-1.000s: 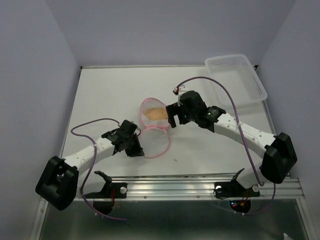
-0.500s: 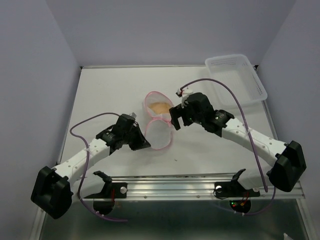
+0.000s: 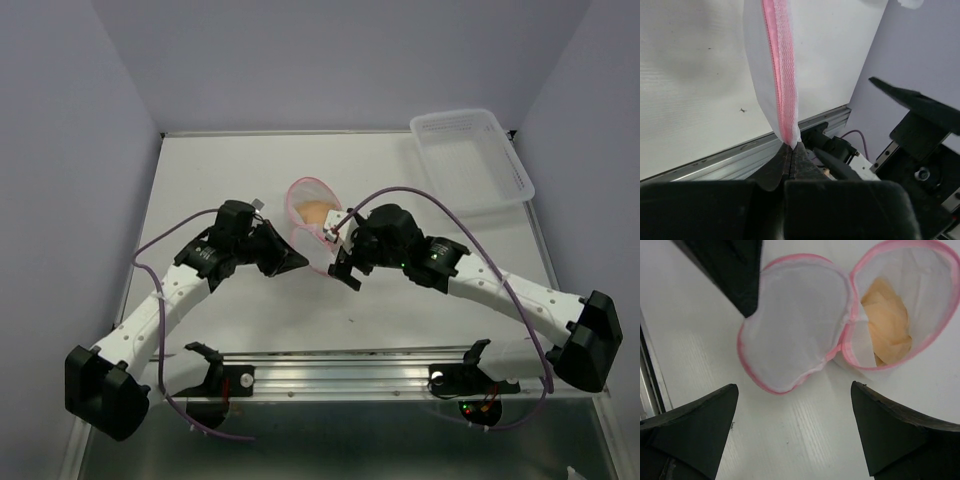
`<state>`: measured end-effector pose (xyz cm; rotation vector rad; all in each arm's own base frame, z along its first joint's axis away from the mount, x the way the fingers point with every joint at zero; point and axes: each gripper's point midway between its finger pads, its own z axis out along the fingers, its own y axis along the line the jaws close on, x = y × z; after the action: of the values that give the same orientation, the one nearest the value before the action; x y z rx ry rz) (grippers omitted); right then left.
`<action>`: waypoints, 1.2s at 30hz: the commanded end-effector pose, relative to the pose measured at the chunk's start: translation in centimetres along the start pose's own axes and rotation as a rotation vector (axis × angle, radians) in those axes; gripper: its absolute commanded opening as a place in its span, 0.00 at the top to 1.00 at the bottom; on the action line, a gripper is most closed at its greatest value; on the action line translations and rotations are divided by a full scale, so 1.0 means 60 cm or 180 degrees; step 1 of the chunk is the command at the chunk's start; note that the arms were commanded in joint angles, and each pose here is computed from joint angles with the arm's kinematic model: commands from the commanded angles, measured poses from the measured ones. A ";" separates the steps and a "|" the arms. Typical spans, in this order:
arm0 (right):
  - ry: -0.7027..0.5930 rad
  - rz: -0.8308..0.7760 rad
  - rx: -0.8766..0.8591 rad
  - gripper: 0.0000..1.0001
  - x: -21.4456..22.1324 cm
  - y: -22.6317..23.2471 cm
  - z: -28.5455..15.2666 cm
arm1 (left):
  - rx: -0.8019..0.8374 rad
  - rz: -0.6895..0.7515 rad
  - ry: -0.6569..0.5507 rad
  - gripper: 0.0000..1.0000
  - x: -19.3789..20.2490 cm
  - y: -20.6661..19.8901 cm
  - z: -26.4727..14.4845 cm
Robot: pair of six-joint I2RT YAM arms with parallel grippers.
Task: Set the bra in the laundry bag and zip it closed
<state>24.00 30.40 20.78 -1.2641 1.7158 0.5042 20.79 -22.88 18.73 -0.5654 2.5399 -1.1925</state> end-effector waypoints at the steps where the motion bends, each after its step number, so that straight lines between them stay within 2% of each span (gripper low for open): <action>1: -0.0169 -0.0636 -0.0445 0.00 -0.022 0.053 0.015 | 0.0168 -0.0202 0.0050 1.00 -0.008 -0.031 -0.021; 9: -0.0190 -0.0680 -0.0706 0.00 -0.039 0.080 0.032 | 0.0241 -0.0338 -0.0060 1.00 -0.034 -0.038 -0.034; 14: -0.0244 -0.0513 -0.0607 0.03 -0.043 0.077 0.063 | 0.0332 -0.0285 -0.0121 1.00 -0.041 -0.048 -0.046; 18: -0.0135 -0.0316 -0.0398 0.30 -0.038 0.058 0.095 | 0.0391 -0.0321 -0.0084 1.00 -0.039 -0.043 -0.042; 19: -0.0125 -0.0301 -0.0369 0.44 -0.036 0.055 0.099 | 0.0455 -0.0319 -0.0107 1.00 -0.041 -0.048 -0.044; 20: -0.0092 -0.0283 -0.0334 0.44 -0.033 0.052 0.103 | 0.0451 -0.0325 -0.0089 1.00 -0.039 -0.046 -0.043; 21: -0.0072 -0.0268 -0.0177 0.72 -0.032 0.037 0.107 | 0.0522 -0.0299 -0.0106 1.00 -0.041 -0.052 -0.044; 22: -0.0059 -0.0221 -0.0074 0.82 -0.032 0.028 0.108 | 0.0551 -0.0287 -0.0104 1.00 -0.041 -0.055 -0.044; 25: -0.0168 -0.0137 0.0278 0.95 -0.059 -0.006 0.103 | 0.0639 -0.0174 -0.0180 0.98 -0.050 -0.066 -0.047; 26: -0.0216 -0.0129 0.0308 0.97 -0.071 -0.010 0.098 | 0.0642 -0.0144 -0.0259 0.81 -0.058 -0.071 -0.051; 27: -0.0295 -0.0118 0.0335 0.99 -0.090 -0.015 0.094 | 0.0625 -0.0129 -0.0310 0.71 -0.064 -0.071 -0.052; 28: -0.0338 -0.0089 0.0295 0.99 -0.098 -0.011 0.092 | 0.0640 -0.0047 -0.0389 0.39 -0.074 -0.077 -0.056; 32: -0.0390 0.0087 0.0233 0.99 -0.115 -0.011 0.086 | 0.0695 0.0165 -0.0623 0.01 -0.102 -0.096 -0.072; 36: -0.0210 0.0335 0.0179 0.99 -0.105 -0.038 0.095 | 0.0609 0.0304 -0.0836 0.01 -0.129 -0.097 -0.085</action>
<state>26.82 36.63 20.74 -1.2123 1.7292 0.4969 25.23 -20.24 23.57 -0.6342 2.3095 -1.2764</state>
